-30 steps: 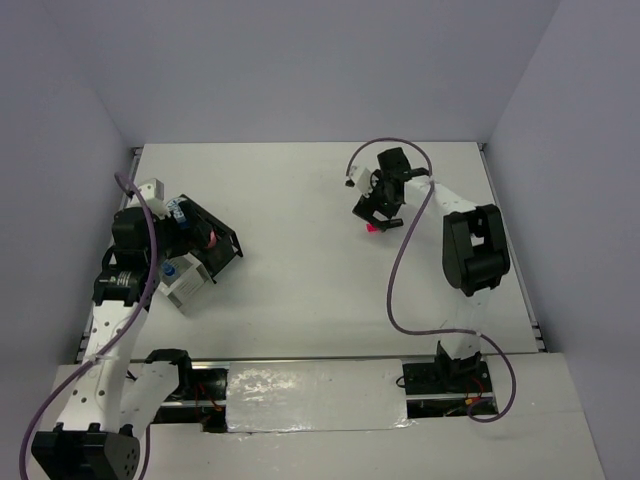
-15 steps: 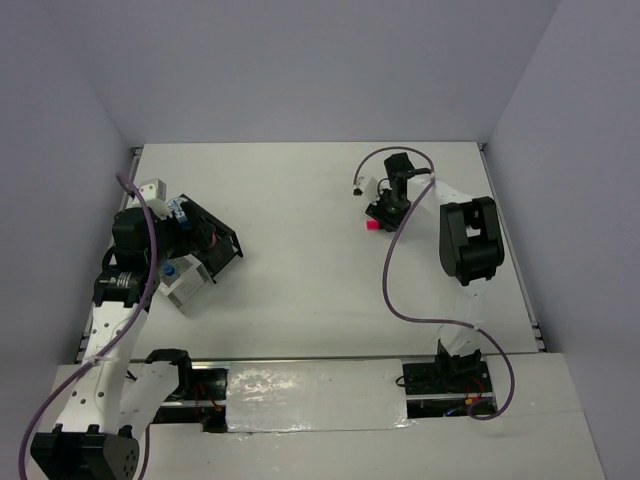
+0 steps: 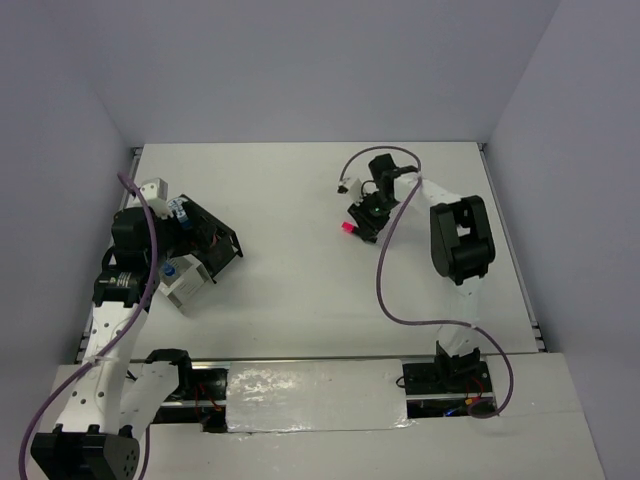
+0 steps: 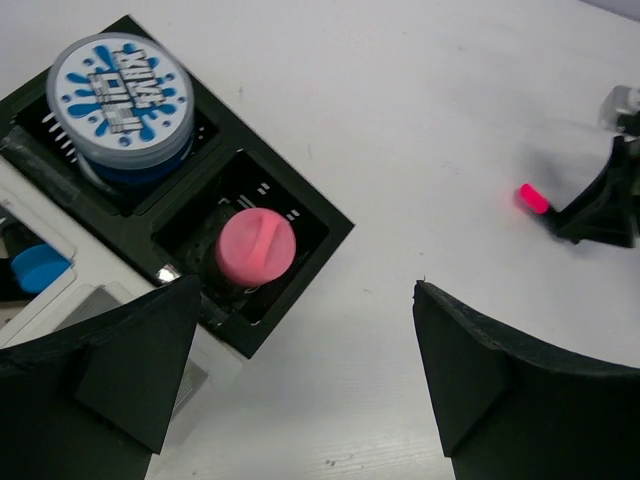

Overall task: Sort the stationery into containers
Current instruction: Pick up the pen from the center of the board.

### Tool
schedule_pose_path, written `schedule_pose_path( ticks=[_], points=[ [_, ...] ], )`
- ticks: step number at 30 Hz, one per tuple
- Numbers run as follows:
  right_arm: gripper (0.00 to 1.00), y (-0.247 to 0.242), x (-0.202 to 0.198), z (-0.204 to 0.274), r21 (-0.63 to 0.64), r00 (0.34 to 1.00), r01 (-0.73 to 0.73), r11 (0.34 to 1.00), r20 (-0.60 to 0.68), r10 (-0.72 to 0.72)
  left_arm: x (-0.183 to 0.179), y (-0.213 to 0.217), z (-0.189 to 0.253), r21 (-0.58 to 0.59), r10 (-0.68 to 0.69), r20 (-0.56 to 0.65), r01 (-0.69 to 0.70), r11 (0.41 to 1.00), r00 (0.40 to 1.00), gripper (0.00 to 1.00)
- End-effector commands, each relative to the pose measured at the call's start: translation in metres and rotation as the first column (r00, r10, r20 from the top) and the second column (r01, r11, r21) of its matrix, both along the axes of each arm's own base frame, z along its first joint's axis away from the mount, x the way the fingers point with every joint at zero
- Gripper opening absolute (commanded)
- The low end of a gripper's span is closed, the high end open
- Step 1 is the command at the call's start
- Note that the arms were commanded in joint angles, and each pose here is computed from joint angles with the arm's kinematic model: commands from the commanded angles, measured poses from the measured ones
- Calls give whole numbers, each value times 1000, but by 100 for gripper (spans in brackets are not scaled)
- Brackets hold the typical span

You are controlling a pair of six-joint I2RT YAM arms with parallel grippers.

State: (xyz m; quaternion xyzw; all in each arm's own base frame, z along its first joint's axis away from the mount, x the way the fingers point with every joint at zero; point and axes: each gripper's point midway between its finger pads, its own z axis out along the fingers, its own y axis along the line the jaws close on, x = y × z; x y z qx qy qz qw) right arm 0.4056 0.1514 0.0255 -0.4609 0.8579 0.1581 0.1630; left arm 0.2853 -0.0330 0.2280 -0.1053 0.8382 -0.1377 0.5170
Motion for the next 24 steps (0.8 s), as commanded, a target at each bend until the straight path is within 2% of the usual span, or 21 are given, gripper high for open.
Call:
schedule_pose_path(
  ticks=[1,2,3,4,5,7,8,9,10,11,12,14,15,17,20,24],
  points=[
    [0,49,-6,71,180,970,134,974,176,-166,7,-20,44,-66,-79,152,90,994,985,99],
    [0,58,1,108,281,930,219,935,230,-287,8,-30,54,-122,-108,177,131,984,978,99],
    [0,61,1,103,267,924,220,938,251,-288,9,-34,61,-126,-130,199,157,980,971,99],
    [0,70,-9,125,331,898,302,894,217,-383,10,-41,68,-191,-129,207,169,967,970,99],
    [0,85,-18,133,346,882,331,878,218,-418,6,-55,71,-246,-184,222,237,940,958,99],
    [0,112,-42,151,414,836,392,822,212,-506,9,-71,86,-373,-195,282,295,880,939,99],
    [0,126,-42,168,498,810,384,777,223,-543,9,-74,88,-417,-179,283,289,862,942,99],
    [0,133,-53,193,595,767,427,681,160,-621,10,-80,94,-474,-160,285,284,834,945,99],
    [0,135,-65,180,603,756,451,658,134,-641,11,-81,97,-492,-140,293,275,826,946,99],
    [0,155,-83,188,630,769,429,648,122,-628,9,-88,95,-514,-142,284,275,812,948,99],
    [0,149,-84,191,630,700,487,605,133,-701,11,-89,97,-548,-110,281,253,797,953,99],
    [0,169,-107,201,633,699,461,623,173,-694,5,-102,106,-565,-127,304,286,774,944,99],
    [0,167,-105,206,645,651,482,593,190,-735,7,-102,108,-574,-108,303,272,772,947,99],
    [0,177,-114,216,664,650,461,589,198,-733,4,-112,111,-581,-124,295,281,764,947,99],
    [0,185,-128,234,672,614,447,591,250,-749,6,-124,103,-578,-147,248,268,771,957,99],
    [0,197,-137,242,665,641,421,617,263,-721,7,-136,90,-556,-166,211,258,790,963,99]
  ],
)
